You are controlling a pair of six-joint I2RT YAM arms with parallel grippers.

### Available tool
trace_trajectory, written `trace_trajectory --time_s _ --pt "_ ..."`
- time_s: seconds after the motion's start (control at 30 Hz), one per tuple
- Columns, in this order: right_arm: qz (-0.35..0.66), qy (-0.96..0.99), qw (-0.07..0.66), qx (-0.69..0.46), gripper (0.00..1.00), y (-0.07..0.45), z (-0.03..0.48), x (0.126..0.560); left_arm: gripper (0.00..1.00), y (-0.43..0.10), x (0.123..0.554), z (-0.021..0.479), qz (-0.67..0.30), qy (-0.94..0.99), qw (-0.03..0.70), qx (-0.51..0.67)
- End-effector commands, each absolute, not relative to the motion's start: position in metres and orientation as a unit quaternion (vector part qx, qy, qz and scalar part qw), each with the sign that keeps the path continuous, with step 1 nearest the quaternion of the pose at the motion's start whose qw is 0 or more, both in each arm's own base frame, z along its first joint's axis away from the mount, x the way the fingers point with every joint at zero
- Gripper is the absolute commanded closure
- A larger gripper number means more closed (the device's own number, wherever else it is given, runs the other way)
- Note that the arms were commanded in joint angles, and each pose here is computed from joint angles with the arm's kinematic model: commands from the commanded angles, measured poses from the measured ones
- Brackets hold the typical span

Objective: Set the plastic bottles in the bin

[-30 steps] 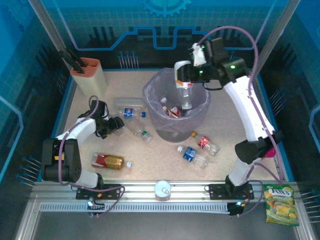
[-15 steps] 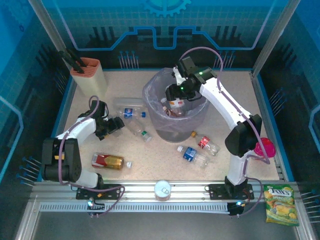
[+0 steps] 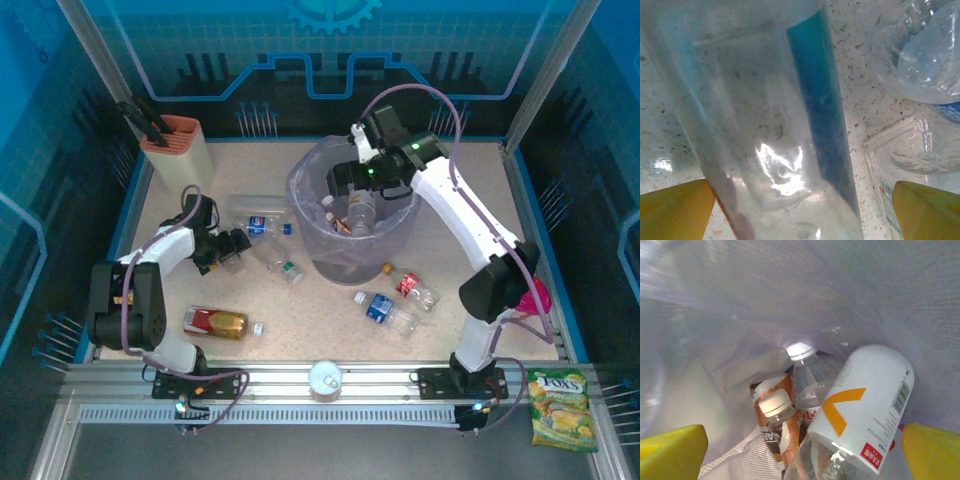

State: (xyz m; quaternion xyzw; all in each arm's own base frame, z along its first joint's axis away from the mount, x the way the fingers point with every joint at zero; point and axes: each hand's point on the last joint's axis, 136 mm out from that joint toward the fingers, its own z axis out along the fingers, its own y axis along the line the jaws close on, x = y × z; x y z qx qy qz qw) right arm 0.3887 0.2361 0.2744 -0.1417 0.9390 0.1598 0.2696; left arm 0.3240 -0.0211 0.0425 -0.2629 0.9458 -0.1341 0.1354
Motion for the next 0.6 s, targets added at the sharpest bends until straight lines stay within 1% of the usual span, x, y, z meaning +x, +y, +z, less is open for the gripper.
trace_trajectory --time_s 0.0,0.17,0.27,0.3,0.37,0.43,0.5,0.57 --pt "0.155 0.912 0.348 -0.153 0.00 0.225 0.328 0.383 0.11 -0.021 0.333 0.043 -0.145 0.942 0.142 -0.265" --pt "0.154 0.882 0.425 -0.129 0.00 0.198 0.378 0.377 0.18 -0.022 0.330 0.034 -0.142 0.945 0.128 -0.266" --pt "0.150 0.859 0.479 -0.099 0.00 0.170 0.405 0.367 0.24 -0.021 0.328 0.030 -0.139 0.946 0.122 -0.267" --pt "0.154 0.855 0.488 -0.078 0.00 0.156 0.409 0.365 0.28 -0.021 0.327 0.029 -0.137 0.946 0.121 -0.267" --pt "0.175 0.856 0.486 -0.029 0.00 0.127 0.407 0.361 0.33 -0.020 0.325 0.030 -0.135 0.947 0.119 -0.267" --pt "0.201 0.856 0.475 0.029 0.00 0.094 0.395 0.359 0.38 -0.019 0.325 0.032 -0.132 0.947 0.121 -0.268" --pt "0.239 0.851 0.462 0.078 0.00 0.072 0.380 0.354 0.42 -0.018 0.326 0.037 -0.131 0.946 0.124 -0.268" --pt "0.280 0.846 0.438 0.122 0.00 0.059 0.361 0.353 0.44 -0.017 0.325 0.041 -0.128 0.946 0.128 -0.269"
